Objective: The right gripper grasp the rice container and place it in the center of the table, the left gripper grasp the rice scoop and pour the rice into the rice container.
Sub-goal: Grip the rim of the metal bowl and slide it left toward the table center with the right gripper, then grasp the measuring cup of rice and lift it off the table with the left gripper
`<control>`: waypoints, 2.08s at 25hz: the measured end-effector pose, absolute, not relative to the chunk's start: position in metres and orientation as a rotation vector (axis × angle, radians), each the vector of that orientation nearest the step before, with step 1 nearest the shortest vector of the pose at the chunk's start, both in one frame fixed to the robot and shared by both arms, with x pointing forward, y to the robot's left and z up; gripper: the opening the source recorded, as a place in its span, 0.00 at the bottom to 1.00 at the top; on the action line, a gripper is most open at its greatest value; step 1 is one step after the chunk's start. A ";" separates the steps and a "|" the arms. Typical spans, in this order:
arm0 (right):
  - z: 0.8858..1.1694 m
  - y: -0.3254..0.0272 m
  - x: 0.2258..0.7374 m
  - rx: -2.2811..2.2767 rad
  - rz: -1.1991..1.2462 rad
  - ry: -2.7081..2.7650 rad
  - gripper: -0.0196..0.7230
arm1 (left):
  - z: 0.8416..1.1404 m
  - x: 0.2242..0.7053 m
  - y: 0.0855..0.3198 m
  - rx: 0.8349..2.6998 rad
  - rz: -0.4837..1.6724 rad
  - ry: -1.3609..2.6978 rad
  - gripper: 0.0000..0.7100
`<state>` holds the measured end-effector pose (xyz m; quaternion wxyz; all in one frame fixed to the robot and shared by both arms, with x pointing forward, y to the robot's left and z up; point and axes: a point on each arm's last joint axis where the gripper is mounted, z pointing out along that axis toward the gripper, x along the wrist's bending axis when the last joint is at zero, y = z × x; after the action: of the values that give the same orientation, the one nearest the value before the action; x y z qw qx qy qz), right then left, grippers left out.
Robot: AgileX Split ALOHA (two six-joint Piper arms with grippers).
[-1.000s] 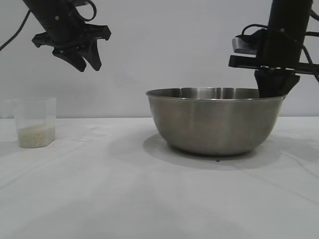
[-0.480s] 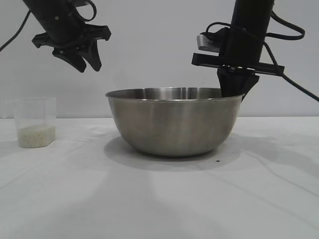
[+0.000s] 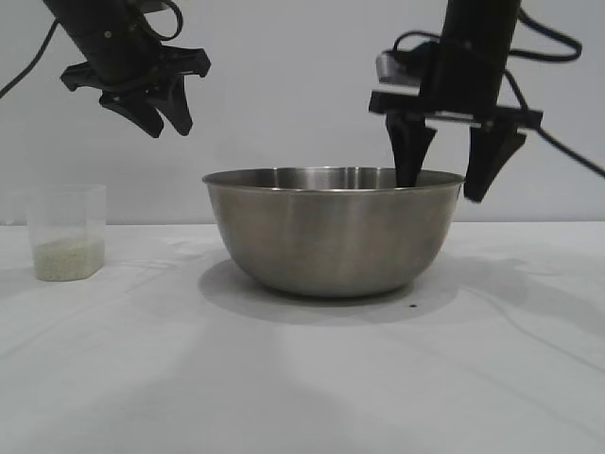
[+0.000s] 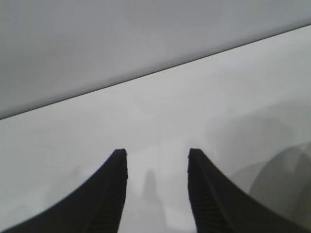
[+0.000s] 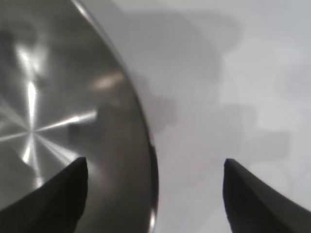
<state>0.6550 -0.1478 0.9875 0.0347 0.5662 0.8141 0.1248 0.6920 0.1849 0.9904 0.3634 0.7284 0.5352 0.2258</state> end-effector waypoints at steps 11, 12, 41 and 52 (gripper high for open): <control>1.040 -0.180 0.573 1.587 0.648 2.298 0.71 | 0.990 0.692 0.185 1.875 0.581 1.377 0.34; 1.034 -0.187 0.555 1.571 0.671 2.274 0.71 | 0.990 0.692 0.185 1.875 0.581 1.377 0.34; 1.069 -0.270 0.296 1.452 0.976 2.107 0.71 | 0.990 0.692 0.185 1.878 0.584 1.375 0.34; 1.059 -0.306 0.247 1.558 0.950 1.817 0.58 | 0.990 0.692 0.185 1.893 0.596 1.364 0.34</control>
<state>0.2473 -0.3060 1.0591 0.2793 0.5810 0.6774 0.3542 0.6920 0.1854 0.9902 0.3586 0.7337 0.5289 0.2309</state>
